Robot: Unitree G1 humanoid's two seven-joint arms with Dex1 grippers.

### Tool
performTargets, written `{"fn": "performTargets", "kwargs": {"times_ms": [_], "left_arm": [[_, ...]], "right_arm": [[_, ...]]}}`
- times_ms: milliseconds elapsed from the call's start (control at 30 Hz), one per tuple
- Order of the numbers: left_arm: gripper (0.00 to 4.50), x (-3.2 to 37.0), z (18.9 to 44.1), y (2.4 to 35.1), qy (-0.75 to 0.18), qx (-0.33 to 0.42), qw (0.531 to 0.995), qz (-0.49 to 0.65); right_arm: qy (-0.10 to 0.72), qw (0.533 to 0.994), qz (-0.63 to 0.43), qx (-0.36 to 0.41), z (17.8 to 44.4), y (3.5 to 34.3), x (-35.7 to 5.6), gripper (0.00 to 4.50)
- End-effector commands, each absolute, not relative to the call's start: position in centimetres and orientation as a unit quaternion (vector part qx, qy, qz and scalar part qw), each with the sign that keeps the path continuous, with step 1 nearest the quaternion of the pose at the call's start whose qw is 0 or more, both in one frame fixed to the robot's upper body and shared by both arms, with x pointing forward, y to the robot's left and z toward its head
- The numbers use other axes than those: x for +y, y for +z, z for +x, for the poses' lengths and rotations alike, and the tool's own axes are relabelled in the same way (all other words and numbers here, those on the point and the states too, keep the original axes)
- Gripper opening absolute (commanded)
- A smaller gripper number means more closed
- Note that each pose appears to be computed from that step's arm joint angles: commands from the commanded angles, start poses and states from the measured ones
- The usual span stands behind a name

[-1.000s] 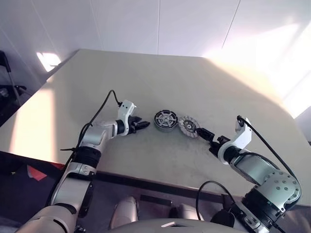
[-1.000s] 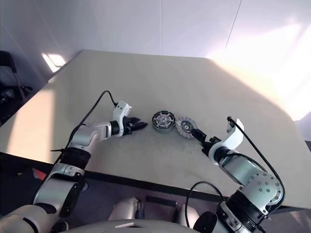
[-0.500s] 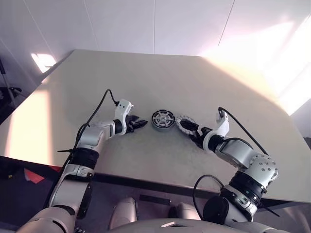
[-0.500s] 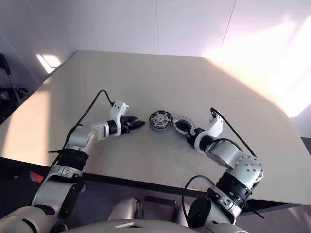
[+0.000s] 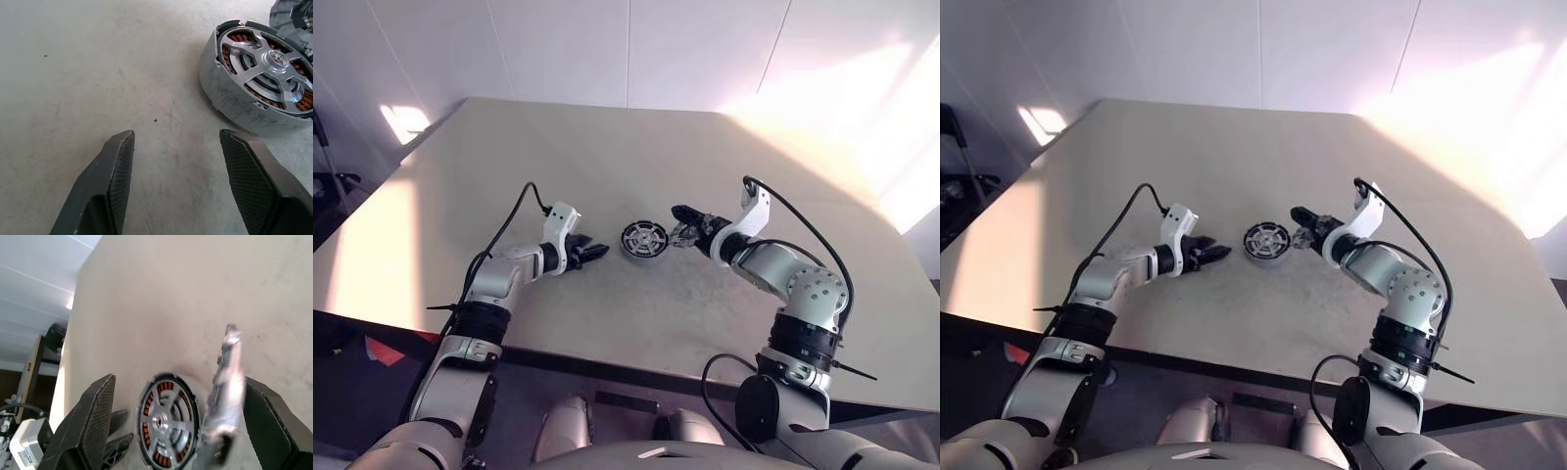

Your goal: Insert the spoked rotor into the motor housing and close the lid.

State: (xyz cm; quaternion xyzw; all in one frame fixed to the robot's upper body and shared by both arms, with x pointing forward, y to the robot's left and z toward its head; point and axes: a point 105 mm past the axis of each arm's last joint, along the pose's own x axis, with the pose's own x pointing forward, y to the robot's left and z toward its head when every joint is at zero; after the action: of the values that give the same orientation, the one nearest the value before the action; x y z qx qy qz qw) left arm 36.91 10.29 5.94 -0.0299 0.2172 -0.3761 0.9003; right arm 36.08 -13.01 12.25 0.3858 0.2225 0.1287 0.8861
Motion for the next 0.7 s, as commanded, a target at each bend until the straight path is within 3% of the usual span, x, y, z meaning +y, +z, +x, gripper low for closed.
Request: {"fn": "performTargets", "kwargs": {"times_ms": [33,333,500,600,700], "left_arm": [[2.95,10.4,37.4,7.8,-0.377,0.188,0.906,-0.020],[2.95,10.7,37.7,7.7,-0.369,0.187,0.910,-0.021],[2.95,10.5,37.8,7.7,-0.367,0.186,0.911,-0.023],[2.95,10.6,37.8,7.8,-0.365,0.184,0.912,-0.025],[2.95,10.7,37.8,7.7,-0.363,0.182,0.913,-0.027]], "right_arm": [[0.166,0.890,0.373,0.200,36.5,13.8,-12.0,4.45],[0.283,0.874,0.343,0.196,35.3,17.0,-7.2,4.45],[0.305,0.870,0.327,0.209,35.4,16.9,-5.2,4.45],[0.300,0.885,0.294,0.199,35.7,16.8,-5.2,4.45],[0.301,0.921,0.212,0.125,35.9,18.1,-6.2,4.45]]}}
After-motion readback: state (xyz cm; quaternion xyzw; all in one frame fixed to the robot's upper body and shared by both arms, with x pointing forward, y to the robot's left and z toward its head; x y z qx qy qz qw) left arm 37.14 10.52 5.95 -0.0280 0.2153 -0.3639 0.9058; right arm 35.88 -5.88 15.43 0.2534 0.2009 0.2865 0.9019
